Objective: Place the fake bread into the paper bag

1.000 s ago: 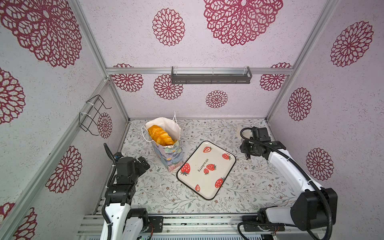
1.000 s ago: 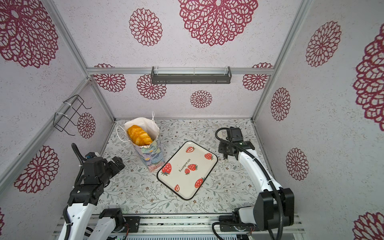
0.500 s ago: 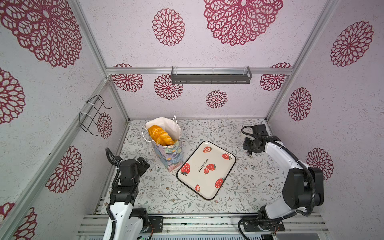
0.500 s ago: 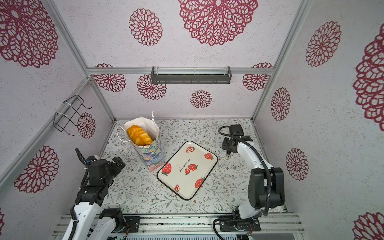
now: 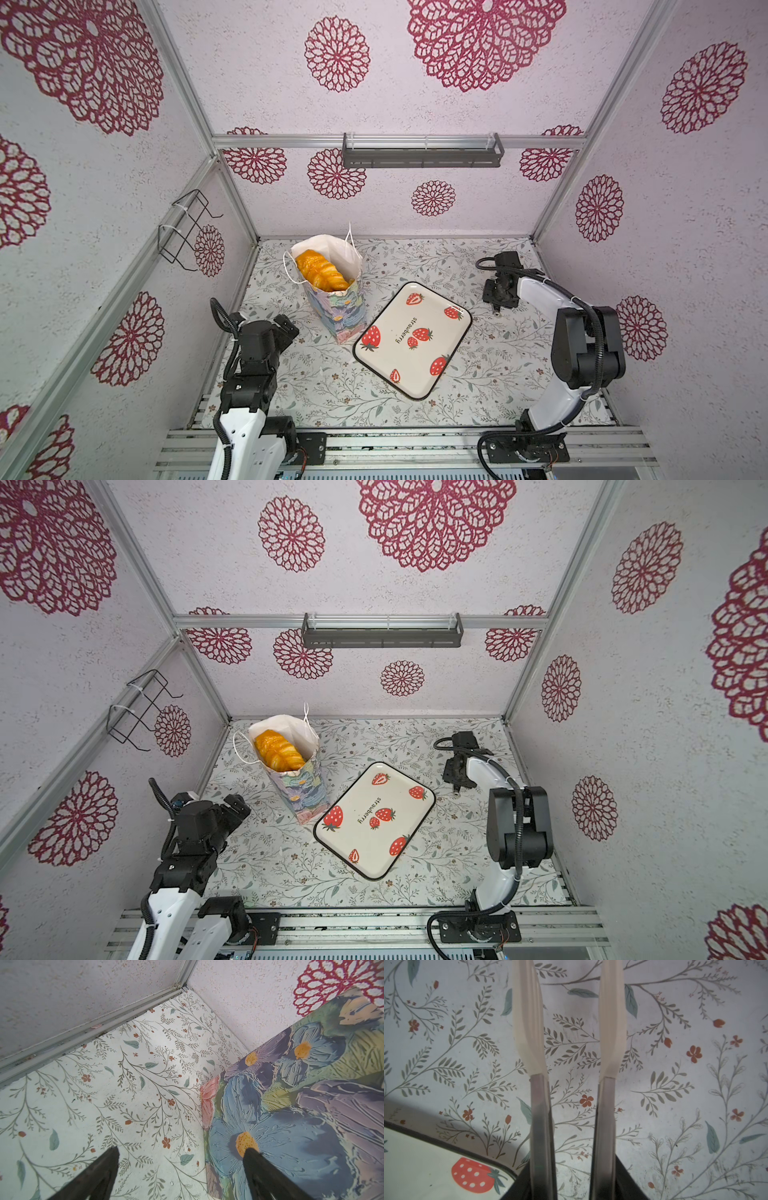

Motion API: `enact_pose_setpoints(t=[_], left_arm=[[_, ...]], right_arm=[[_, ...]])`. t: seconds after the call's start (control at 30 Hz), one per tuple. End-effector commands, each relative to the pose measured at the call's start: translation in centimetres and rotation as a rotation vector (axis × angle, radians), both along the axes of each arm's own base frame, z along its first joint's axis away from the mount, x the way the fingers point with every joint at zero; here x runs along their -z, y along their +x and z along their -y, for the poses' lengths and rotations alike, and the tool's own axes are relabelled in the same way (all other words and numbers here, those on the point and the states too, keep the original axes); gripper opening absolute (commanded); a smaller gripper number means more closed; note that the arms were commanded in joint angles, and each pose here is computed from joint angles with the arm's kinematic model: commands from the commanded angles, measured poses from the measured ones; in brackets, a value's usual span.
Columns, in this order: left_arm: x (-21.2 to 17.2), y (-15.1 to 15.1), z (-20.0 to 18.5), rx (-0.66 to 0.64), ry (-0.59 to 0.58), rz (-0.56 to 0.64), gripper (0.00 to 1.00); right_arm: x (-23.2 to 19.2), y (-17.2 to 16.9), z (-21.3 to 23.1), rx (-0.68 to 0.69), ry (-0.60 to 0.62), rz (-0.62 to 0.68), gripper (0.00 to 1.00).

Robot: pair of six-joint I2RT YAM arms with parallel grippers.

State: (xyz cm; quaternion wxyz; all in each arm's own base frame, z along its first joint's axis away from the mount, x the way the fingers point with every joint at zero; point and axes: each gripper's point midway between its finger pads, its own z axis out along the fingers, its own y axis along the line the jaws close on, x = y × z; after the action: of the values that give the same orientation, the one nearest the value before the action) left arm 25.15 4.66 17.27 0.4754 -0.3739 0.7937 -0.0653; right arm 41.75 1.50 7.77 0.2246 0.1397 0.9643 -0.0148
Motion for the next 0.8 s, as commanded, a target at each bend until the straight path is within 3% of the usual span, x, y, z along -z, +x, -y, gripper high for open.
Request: enact_pose_setpoints(t=[0.0,0.77], left_arm=[[-0.4,0.1,-0.2,-0.012,0.008,0.016,0.97],[-0.8,0.5,-0.2,0.005,0.030,0.003,0.97]], right_arm=[[-1.6,2.1,0.5,-0.004,-0.031,0.066,0.45],[2.9,3.3,0.2,-0.033,-0.034,-0.047,0.47]])
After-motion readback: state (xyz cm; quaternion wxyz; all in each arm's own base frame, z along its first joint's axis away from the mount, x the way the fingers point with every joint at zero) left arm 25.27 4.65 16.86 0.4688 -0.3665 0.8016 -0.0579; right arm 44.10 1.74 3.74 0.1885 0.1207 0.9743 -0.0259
